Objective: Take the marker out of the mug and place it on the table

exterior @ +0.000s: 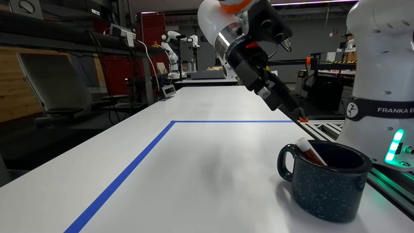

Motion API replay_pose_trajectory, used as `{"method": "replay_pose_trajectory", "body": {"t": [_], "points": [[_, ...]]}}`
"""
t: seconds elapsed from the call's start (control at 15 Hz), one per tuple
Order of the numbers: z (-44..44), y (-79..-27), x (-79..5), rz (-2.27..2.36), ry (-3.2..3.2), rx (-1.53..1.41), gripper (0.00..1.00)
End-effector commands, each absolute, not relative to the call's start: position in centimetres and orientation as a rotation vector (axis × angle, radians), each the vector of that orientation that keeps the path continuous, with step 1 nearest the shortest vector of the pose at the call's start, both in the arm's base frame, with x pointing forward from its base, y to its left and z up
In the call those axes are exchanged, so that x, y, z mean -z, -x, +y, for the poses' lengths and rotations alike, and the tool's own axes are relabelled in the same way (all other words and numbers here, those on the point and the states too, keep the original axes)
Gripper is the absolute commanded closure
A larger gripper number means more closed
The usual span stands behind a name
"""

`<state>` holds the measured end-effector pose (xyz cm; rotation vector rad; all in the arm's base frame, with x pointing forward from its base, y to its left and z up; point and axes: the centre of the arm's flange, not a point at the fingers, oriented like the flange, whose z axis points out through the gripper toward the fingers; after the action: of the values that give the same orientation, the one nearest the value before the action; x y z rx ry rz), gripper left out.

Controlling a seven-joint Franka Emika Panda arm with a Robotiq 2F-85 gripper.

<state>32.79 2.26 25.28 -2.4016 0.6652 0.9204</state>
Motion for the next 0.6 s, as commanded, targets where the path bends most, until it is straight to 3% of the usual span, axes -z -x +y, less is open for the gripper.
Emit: {"method": "replay_pose_trajectory", "body": {"t": [0.0, 0.53], "points": [[4.0, -32.7, -24.0, 0.698, 2.388, -0.925, 0.00], [6.2, -32.4, -22.4, 0.630, 2.462, -0.961, 0.00]]}}
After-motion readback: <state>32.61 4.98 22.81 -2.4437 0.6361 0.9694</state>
